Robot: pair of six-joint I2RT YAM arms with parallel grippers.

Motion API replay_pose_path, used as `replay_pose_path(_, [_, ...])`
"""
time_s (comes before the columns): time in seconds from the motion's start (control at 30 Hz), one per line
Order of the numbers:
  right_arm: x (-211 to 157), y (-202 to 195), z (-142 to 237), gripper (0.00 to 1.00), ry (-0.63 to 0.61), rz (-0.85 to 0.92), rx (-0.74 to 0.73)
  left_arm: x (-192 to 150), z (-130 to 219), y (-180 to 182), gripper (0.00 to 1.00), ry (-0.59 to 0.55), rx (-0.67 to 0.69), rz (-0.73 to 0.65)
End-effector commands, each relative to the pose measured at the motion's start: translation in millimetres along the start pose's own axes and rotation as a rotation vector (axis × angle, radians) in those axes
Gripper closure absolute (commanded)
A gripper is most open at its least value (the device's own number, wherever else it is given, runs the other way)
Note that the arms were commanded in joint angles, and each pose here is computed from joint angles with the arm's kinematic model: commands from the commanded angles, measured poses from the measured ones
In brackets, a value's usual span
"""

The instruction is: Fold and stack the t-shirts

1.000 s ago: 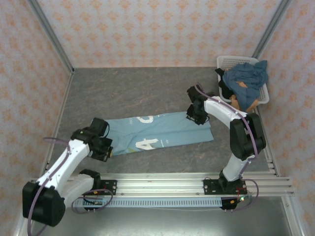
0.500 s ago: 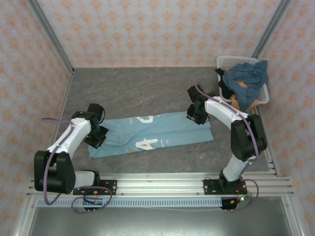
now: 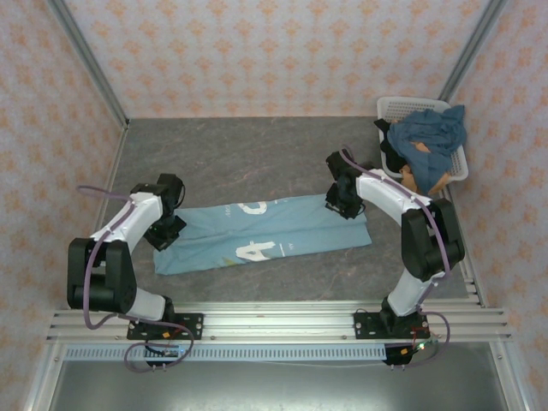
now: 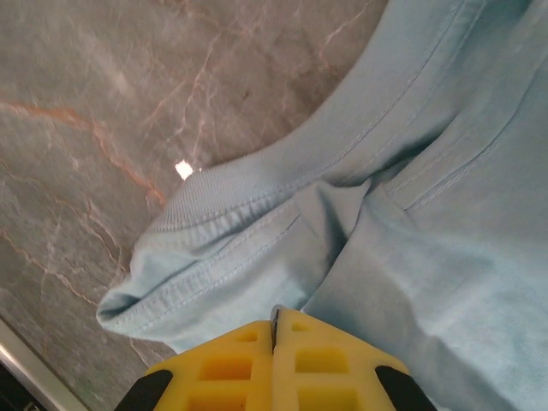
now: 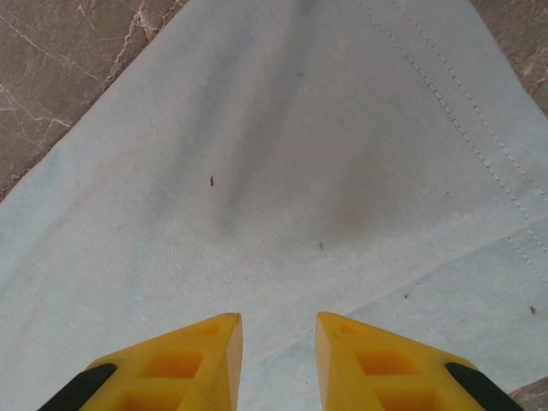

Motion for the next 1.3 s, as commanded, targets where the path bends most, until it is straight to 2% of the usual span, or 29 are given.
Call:
replay_pose_path(0.0, [-2, -6, -2, 0.71, -0.023, 0.005, -0.039, 5, -5, 7, 1.0, -0.019, 0.099, -0.06])
replay_pose_path(0.17, [-2, -10, -7, 0.71, -0.026, 0.004, -0.055, 4, -20, 6, 0.99, -0.011, 0.132, -0.065])
replay_pose_path(0.33, [-2, -12, -10, 0.71, -0.034, 0.014, -0.071, 11, -32, 0, 0.86, 0.008, 0.172, -0.08])
replay_pose_path(0.47, [1, -10, -4, 0.71, -0.053, 0.028, -0.071, 16, -26, 1, 0.68, 0.044, 0.127, -0.038])
replay_pose_path(0.57, [3, -6, 0, 0.69, -0.061, 0.04, -0.051, 27, 8, 4, 0.44, -0.04, 0.042, 0.012])
replay_pose_path(0.6, [3, -5, 1, 0.68, -0.065, 0.045, -0.041, 32, 18, 5, 0.4, -0.06, 0.014, 0.033])
replay_pose_path(0.67, [4, -2, 2, 0.68, -0.064, 0.055, -0.023, 43, 28, 6, 0.4, -0.063, -0.053, 0.08])
replay_pose_path(0.77, [4, 3, -1, 0.67, -0.048, 0.067, 0.004, 63, 20, -3, 0.45, -0.02, -0.165, 0.125])
replay_pose_path(0.93, [5, 6, -5, 0.68, -0.039, 0.076, 0.005, 84, -1, -31, 0.48, 0.078, -0.227, 0.066])
replay_pose_path(1.17, [6, 5, -12, 0.68, -0.035, 0.074, -0.023, 74, -30, -31, 0.61, 0.13, -0.175, 0.057])
replay_pose_path(1.2, [7, 6, -13, 0.69, -0.034, 0.074, -0.027, 74, -34, -29, 0.64, 0.132, -0.149, 0.05])
replay_pose_path(1.27, [8, 8, -16, 0.69, -0.031, 0.078, -0.033, 74, -42, -23, 0.8, 0.126, -0.065, 0.03])
Point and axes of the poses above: each hand's point on the last joint's axis, 136 mm out from that joint toward the fingers, its own z axis back along the fingers, its own y axis along the line the jaws close on, x = y × z, the point moved 8 cm from there along z, back along the fingers, and after that the axes turned 5 degrees about -z, right-handed, at the moved point
